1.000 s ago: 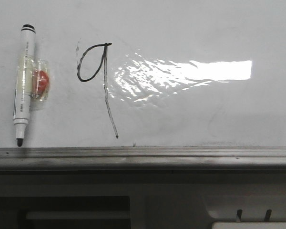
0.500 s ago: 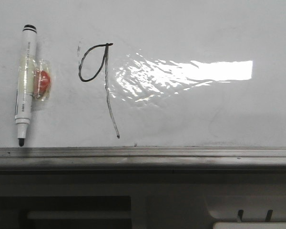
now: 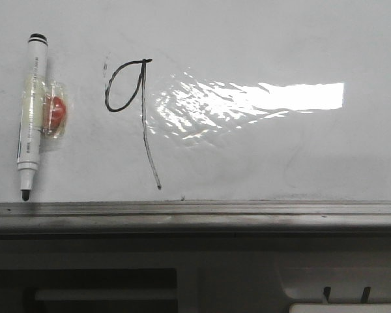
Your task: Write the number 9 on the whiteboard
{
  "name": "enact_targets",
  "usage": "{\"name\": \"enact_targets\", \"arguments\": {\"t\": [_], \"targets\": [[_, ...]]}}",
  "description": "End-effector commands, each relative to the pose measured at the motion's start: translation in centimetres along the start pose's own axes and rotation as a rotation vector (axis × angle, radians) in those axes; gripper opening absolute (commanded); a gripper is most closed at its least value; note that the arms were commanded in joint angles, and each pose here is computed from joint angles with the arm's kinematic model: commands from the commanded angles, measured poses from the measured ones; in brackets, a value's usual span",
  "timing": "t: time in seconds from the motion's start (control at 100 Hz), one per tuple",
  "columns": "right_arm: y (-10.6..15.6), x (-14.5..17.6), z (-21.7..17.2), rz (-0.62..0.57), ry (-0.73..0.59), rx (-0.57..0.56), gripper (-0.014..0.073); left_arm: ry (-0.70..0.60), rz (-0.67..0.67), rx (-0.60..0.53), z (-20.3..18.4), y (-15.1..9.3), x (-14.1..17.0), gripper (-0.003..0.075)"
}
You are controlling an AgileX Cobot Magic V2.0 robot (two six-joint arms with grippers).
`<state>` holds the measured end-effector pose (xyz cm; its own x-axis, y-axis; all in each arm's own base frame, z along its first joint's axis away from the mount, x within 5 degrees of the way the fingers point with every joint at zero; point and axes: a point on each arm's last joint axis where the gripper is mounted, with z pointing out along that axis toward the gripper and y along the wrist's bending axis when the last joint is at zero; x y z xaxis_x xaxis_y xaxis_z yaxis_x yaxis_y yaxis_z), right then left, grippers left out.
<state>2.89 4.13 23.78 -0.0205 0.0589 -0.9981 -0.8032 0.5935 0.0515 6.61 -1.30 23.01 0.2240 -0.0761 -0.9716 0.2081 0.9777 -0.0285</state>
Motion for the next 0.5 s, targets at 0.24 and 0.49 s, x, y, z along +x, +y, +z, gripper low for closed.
{"name": "enact_targets", "arguments": {"t": [0.24, 0.49], "targets": [[-0.1, -1.5, 0.0, -0.009, -0.082, 0.01, -0.0069, 0.332, 0.025, -0.174, -2.3, 1.0, 4.2, -0.002], [-0.1, -1.5, 0.0, -0.009, -0.081, 0.01, -0.0069, 0.445, 0.055, -0.173, -2.7, 1.0, 5.1, -0.002]]}}
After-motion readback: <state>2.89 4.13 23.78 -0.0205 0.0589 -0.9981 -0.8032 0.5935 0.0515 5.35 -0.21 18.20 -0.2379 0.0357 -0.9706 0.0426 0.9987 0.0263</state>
